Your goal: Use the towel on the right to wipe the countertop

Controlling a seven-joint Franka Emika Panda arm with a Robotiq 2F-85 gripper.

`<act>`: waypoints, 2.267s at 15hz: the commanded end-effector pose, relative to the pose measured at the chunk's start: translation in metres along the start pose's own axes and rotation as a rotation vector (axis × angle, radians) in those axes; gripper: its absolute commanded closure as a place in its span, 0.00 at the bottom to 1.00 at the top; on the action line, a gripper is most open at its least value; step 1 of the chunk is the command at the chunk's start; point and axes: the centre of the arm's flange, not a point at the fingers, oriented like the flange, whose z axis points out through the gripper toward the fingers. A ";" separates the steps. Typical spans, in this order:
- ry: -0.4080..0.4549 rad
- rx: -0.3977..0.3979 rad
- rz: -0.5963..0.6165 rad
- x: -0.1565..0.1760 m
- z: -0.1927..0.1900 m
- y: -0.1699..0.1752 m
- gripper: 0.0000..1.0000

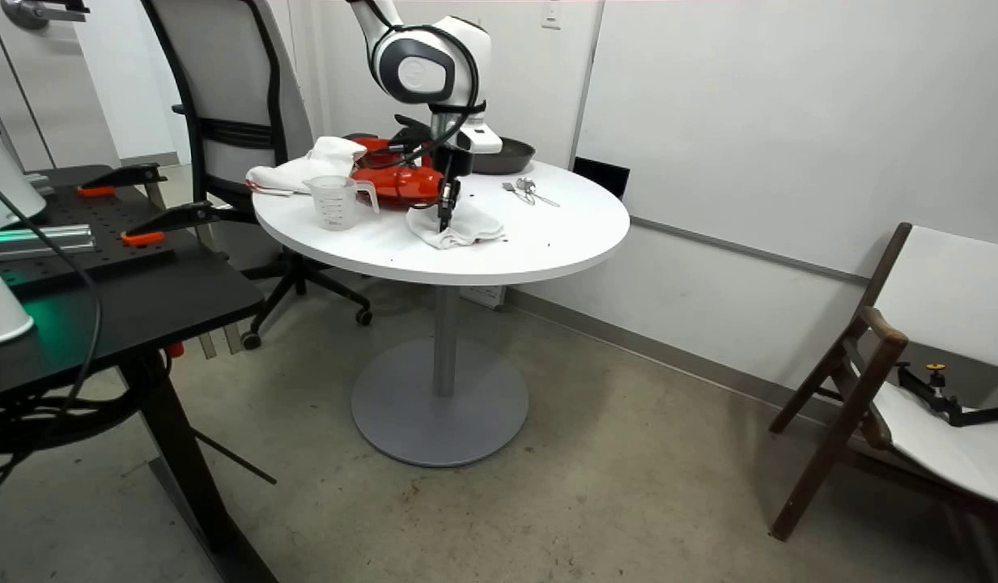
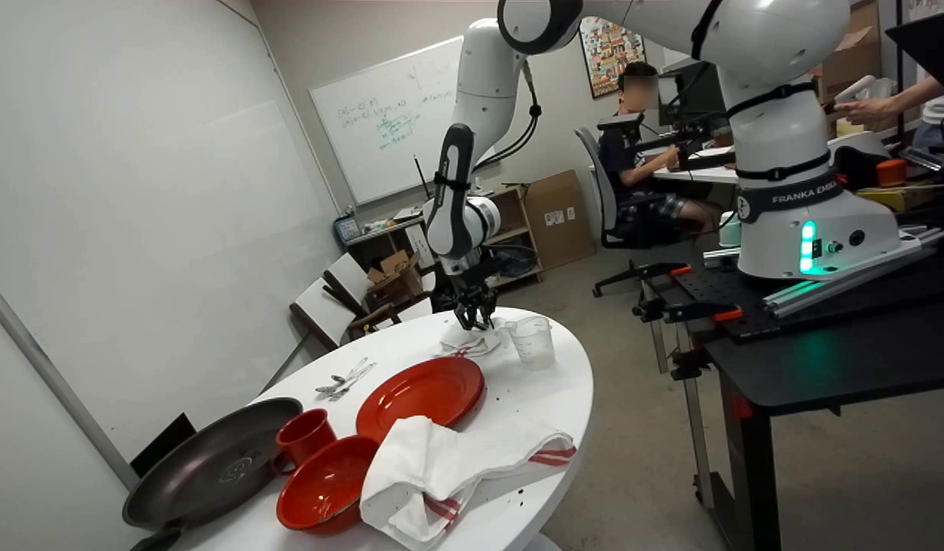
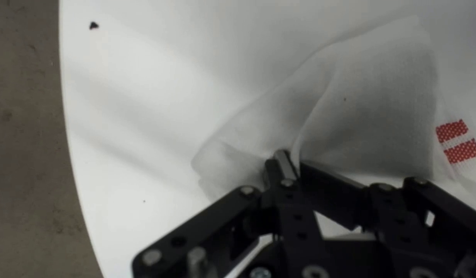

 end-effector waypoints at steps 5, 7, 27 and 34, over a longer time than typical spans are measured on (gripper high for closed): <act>-0.155 -0.070 -0.026 -0.074 0.011 0.031 0.99; -0.173 -0.077 -0.037 -0.083 0.011 0.033 0.99; -0.205 -0.104 -0.026 -0.086 0.009 0.048 0.99; -0.198 -0.094 -0.028 -0.085 0.007 0.047 0.99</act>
